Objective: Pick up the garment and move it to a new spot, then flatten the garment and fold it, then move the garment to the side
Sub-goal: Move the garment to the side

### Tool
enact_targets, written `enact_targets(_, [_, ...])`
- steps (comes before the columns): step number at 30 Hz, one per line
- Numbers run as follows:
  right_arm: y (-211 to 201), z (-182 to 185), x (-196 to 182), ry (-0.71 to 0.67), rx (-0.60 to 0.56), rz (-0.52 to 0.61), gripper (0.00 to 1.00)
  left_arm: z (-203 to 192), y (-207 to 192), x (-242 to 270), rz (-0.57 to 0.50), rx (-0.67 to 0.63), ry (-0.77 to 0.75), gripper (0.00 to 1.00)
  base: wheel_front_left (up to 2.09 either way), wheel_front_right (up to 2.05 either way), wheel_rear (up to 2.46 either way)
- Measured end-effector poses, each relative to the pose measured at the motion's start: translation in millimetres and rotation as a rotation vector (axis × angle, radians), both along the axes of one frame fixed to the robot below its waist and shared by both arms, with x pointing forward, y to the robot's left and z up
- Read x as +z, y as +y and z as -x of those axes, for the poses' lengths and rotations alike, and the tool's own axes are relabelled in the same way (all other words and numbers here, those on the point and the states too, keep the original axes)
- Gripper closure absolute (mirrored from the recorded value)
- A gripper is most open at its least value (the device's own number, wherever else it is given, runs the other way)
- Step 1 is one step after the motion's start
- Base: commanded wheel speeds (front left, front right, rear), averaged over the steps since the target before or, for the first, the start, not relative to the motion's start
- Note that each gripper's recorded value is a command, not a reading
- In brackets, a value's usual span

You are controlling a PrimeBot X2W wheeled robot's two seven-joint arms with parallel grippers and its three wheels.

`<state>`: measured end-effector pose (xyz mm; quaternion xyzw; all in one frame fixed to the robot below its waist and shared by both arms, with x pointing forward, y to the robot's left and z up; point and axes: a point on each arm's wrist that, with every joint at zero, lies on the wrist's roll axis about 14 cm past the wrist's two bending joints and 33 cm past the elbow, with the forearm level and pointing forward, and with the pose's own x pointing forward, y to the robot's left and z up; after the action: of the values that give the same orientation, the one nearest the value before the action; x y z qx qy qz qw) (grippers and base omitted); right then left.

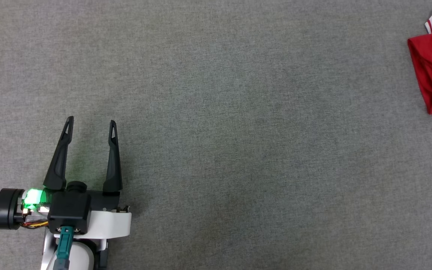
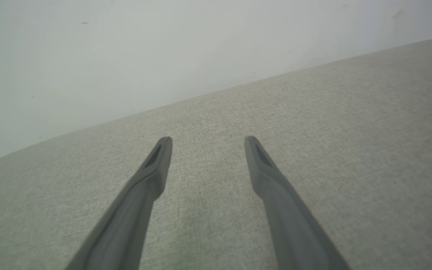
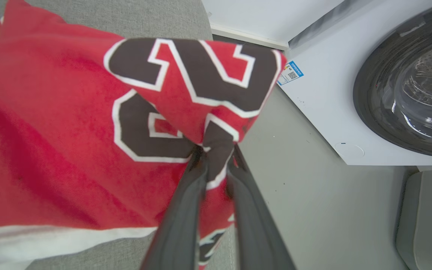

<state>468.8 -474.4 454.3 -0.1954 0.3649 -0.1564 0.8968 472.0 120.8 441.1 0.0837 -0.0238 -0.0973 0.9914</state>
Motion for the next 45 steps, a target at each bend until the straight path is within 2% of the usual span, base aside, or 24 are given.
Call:
enact_targets(4, [-4, -4, -3, -0.011, -0.018, 0.009, 1.0, 0, 1, -2, -0.003, 0.004, 0.002, 0.0, 0.0, 0.0, 0.0])
enact_targets(5, [-6, -1, -4, -0.014, -0.038, 0.006, 0.0, 1, 1, 2, -0.004, 0.009, -0.007, 0.0, 0.0, 0.0, 0.0])
enact_targets(11, [0, -1, 19, -0.118, -0.01, 0.021, 0.0, 10, 2, 20, 0.012, 0.031, -0.032, 0.0, 0.0, 0.0, 0.0])
enact_targets(18, [34, -8, 75, -0.38, 0.146, 0.048, 0.0, 39, 8, 43, 0.03, 0.065, -0.05, 0.0, 0.0, 0.0, 0.0])
enact_targets(26, [109, -3, 144, -0.753, 0.342, 0.007, 0.0, 76, 27, 63, 0.038, 0.126, -0.067, 0.0, 0.0, 0.0, 0.0])
enact_targets(31, [165, 16, 166, -0.958, 0.421, -0.078, 0.0, 96, 39, 70, 0.029, 0.156, -0.079, 0.0, 0.0, 0.0, 0.0])
enact_targets(37, [223, 47, 171, -1.081, 0.471, -0.187, 0.0, 116, 52, 78, 0.027, 0.193, -0.096, 0.0, 0.0, 0.0, 0.0])
enact_targets(45, [270, 81, 141, -1.05, 0.487, -0.326, 0.0, 138, 62, 79, 0.035, 0.225, -0.1, 0.0, 0.0, 0.0, 0.0])
